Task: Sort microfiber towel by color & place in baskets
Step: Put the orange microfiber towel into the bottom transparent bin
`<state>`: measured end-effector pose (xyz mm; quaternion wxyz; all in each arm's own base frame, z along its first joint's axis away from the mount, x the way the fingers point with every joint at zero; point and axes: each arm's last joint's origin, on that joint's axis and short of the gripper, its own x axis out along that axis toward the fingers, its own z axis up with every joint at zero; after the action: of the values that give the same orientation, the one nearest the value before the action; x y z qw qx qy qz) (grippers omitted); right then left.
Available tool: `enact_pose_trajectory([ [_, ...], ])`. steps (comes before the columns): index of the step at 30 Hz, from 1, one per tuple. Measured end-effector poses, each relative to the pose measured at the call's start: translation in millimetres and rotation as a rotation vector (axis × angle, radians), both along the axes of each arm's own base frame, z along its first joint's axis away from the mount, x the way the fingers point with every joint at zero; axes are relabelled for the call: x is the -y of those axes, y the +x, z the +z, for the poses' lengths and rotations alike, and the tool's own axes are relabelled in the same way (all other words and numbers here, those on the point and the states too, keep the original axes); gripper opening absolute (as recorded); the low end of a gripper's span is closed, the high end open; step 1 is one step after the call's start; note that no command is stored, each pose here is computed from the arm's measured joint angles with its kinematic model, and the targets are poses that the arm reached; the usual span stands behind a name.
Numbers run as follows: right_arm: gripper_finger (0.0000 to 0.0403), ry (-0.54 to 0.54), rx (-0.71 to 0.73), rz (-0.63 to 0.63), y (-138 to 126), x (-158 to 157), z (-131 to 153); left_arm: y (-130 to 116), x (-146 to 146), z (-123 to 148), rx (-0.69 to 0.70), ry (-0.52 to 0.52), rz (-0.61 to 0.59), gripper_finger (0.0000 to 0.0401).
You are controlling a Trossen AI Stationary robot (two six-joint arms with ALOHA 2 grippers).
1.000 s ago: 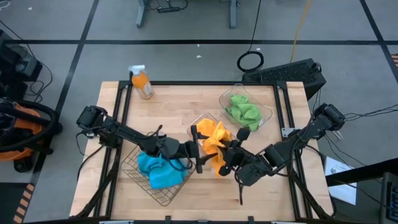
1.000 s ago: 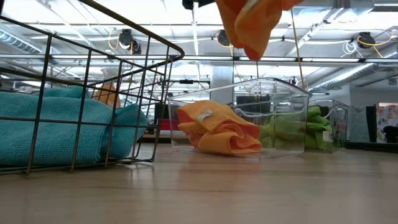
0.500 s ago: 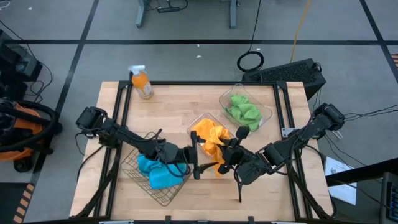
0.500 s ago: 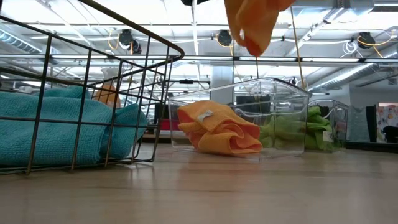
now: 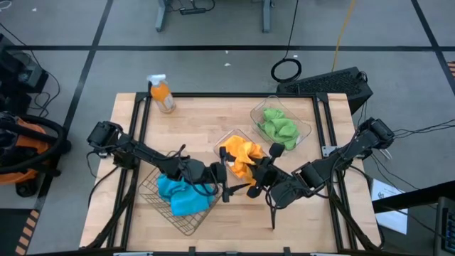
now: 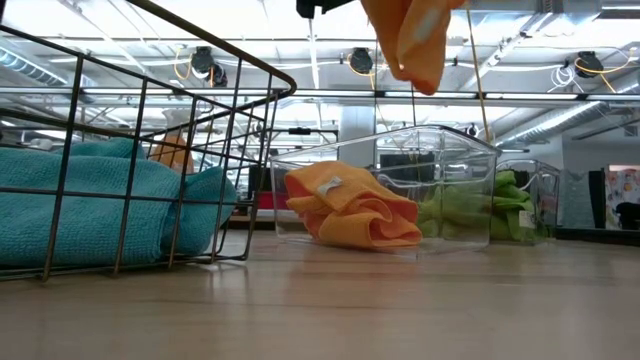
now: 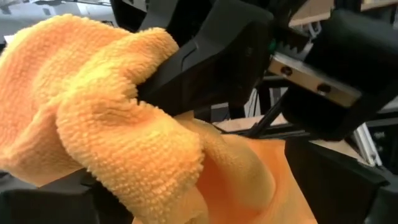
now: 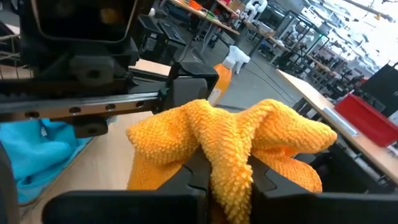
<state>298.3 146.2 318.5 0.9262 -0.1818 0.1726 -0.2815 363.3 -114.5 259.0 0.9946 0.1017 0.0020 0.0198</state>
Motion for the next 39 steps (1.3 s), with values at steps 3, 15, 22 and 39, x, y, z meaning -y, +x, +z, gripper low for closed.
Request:
enact_pose_trajectory([
  [3,0.0029,0.034,0.023,-0.008,0.0,0.0,-0.3,0.4,-1.1,-0.7,-0.007,-0.002,0.002,0.0355],
  [15,0.0029,0.096,0.073,-0.032,0.6,1.0,-0.1,3.9,-10.4,-1.3,0.0,-0.013,0.026,0.0237],
  [22,0.0029,0.102,0.066,-0.016,0.7,0.5,-0.3,5.9,-10.7,-6.0,-0.022,0.064,0.009,0.0129],
  [39,0.0123,0.388,0.007,0.083,-12.3,1.6,-4.5,4.4,-10.8,-10.5,-0.089,0.198,0.016,0.0006],
])
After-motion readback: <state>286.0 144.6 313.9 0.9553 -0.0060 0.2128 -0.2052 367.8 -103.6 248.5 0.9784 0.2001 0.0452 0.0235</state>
